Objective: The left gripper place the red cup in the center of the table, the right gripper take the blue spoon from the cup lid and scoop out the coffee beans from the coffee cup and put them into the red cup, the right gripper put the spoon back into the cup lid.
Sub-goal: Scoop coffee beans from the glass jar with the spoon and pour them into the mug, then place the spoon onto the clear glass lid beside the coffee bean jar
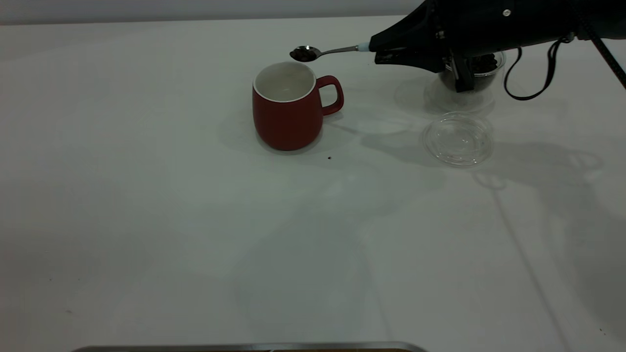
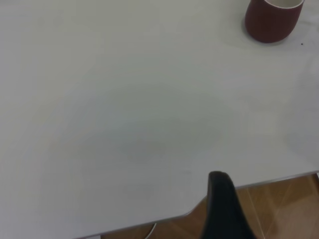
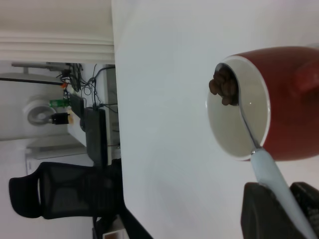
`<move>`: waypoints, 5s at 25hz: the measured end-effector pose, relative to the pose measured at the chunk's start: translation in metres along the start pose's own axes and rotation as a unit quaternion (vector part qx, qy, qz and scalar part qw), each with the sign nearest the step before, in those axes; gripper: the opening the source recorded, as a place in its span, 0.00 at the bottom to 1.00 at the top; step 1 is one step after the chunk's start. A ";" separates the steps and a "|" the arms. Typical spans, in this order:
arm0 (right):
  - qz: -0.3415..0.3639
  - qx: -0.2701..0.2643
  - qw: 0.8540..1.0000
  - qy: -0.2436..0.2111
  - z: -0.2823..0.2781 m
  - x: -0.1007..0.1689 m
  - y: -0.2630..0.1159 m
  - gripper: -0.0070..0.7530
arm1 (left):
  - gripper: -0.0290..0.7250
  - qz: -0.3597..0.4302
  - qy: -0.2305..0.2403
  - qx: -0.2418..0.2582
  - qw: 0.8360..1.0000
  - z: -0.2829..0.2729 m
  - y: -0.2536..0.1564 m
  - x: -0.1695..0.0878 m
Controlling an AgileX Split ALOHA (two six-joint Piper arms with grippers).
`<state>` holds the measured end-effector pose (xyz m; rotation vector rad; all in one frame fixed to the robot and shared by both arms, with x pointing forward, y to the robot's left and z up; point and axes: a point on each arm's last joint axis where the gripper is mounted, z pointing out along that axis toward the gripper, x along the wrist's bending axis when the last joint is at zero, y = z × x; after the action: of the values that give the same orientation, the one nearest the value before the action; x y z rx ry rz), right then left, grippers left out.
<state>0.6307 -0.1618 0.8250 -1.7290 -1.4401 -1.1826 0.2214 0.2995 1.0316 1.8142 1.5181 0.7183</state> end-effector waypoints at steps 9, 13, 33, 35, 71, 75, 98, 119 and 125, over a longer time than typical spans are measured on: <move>-0.043 0.001 0.998 -0.037 0.015 -0.007 -0.007 0.15 | 0.72 0.001 0.000 0.000 1.000 0.000 0.000 0.000; -0.084 -0.001 0.995 -0.051 0.018 -0.008 -0.008 0.15 | 0.72 0.000 0.000 0.000 1.000 0.000 0.000 0.000; -0.295 0.029 0.950 -0.099 0.001 0.016 -0.003 0.15 | 0.72 0.000 0.000 0.000 1.000 0.000 0.000 0.000; -0.305 0.024 0.946 -0.105 -0.002 0.022 -0.001 0.15 | 0.72 0.000 0.000 0.000 1.000 0.000 0.000 0.000; 0.087 -0.100 0.978 -0.160 -0.142 -0.051 -0.095 0.15 | 0.72 0.000 0.000 0.000 1.000 0.000 0.000 0.000; 0.099 -0.078 0.982 -0.139 -0.130 -0.067 -0.093 0.15 | 0.72 0.000 0.000 0.000 1.000 0.000 0.000 0.000; 0.136 -0.121 0.974 -0.135 -0.128 -0.112 -0.043 0.15 | 0.72 0.000 0.000 0.000 1.000 0.000 0.000 0.000; 0.159 -0.108 0.978 -0.083 -0.111 -0.133 -0.037 0.15 | 0.72 0.000 0.000 0.000 1.000 0.000 0.000 0.000; 0.173 -0.098 0.978 -0.066 -0.106 -0.140 -0.044 0.15 | 0.72 0.000 0.000 0.000 1.000 0.000 0.000 0.000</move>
<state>0.5587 -0.3044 0.7411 -2.1269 -1.0604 -1.0631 0.2214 0.2995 1.0316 1.8145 1.5178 0.7185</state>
